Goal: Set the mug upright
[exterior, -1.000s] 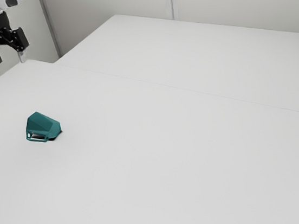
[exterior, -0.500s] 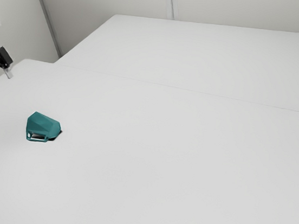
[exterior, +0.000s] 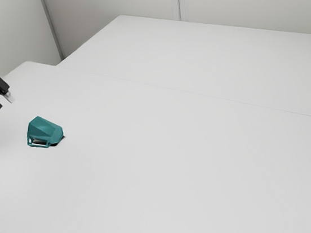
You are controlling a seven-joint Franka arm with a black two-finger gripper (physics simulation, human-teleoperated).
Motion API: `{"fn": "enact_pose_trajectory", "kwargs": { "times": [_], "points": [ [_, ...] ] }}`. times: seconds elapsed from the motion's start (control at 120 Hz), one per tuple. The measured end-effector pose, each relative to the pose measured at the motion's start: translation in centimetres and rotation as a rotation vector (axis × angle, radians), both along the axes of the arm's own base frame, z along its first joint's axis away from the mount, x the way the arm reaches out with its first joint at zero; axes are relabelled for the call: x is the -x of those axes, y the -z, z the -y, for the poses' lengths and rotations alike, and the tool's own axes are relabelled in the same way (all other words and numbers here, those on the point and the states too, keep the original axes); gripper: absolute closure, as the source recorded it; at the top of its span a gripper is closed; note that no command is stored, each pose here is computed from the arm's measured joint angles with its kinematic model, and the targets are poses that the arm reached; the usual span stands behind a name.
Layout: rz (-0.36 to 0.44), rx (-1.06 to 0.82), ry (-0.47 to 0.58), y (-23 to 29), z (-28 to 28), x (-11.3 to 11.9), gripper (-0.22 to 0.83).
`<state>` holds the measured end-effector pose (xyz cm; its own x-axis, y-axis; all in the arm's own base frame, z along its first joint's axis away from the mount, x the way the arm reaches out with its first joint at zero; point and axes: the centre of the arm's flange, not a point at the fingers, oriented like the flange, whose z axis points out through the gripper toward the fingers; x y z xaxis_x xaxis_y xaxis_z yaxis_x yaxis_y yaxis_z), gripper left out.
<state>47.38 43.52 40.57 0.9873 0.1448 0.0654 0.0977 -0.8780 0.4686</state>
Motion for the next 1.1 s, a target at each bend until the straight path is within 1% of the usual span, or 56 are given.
{"fn": "enact_pose_trajectory", "kwargs": {
  "times": [0.117,0.183,0.475,0.567,0.675,0.817,0.875,0.967,1.1],
  "points": [
    [0.061,0.071,-0.003,3.2,-0.6,1.3,0.03],
    [0.099,0.092,0.004,4.4,-0.9,1.6,0.03],
    [0.245,0.144,0.050,7.3,-1.5,2.4,0.03],
    [0.314,0.186,0.033,8.4,-1.5,3.1,0.03],
    [0.378,0.226,0.028,9.0,-0.9,3.2,0.03],
    [0.407,0.274,0.030,9.1,-0.3,3.3,0.03],
    [0.407,0.295,0.025,9.2,-0.2,3.5,0.03],
    [0.406,0.338,-0.001,9.9,-0.1,4.5,0.03],
    [0.409,0.377,-0.012,10.0,0.2,4.8,0.03]
  ]
}}
